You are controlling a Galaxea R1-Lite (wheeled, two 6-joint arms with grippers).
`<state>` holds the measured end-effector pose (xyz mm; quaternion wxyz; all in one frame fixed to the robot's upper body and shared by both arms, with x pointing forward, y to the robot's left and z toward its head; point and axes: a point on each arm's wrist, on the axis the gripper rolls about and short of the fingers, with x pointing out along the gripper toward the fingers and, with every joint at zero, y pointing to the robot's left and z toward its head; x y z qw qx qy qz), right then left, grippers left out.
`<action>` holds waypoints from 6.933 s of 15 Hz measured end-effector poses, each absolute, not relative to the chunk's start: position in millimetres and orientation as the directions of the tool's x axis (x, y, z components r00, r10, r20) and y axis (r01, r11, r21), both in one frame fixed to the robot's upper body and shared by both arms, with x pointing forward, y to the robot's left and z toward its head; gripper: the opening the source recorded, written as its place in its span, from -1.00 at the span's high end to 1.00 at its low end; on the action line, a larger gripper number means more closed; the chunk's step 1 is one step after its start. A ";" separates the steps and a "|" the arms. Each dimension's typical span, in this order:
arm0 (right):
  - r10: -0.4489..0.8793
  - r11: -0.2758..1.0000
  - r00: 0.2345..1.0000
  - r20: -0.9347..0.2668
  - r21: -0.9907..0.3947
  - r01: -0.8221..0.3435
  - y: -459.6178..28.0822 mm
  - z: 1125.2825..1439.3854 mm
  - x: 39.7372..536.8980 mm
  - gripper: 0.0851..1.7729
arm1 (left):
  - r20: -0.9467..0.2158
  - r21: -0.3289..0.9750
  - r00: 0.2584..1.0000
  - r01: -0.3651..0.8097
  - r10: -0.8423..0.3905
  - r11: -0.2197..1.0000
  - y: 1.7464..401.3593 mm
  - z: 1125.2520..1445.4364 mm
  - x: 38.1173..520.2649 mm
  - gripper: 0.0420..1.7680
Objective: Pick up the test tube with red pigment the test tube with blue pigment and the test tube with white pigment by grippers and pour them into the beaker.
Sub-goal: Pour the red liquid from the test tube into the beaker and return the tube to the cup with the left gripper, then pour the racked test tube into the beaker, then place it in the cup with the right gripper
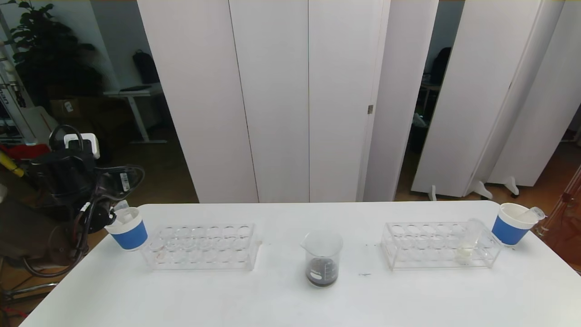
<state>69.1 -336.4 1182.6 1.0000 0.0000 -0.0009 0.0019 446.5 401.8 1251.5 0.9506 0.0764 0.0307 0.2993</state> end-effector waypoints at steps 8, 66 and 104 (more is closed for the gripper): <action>0.004 1.000 1.000 0.002 0.000 -0.004 -336.4 1182.6 69.1 -0.98 | 0.077 0.186 0.843 -0.537 0.532 0.823 378.9 1299.5 399.0 -0.98; 0.004 1.000 1.000 0.002 0.000 -0.004 -336.4 1182.6 69.1 -0.98 | 0.012 0.087 0.993 -0.115 0.115 0.989 335.8 1196.8 75.6 -0.98; 0.002 1.000 1.000 0.002 0.003 -0.002 -336.5 1182.7 69.1 -0.98 | -0.009 0.077 1.000 0.016 -0.016 0.997 333.0 1182.1 69.1 -0.98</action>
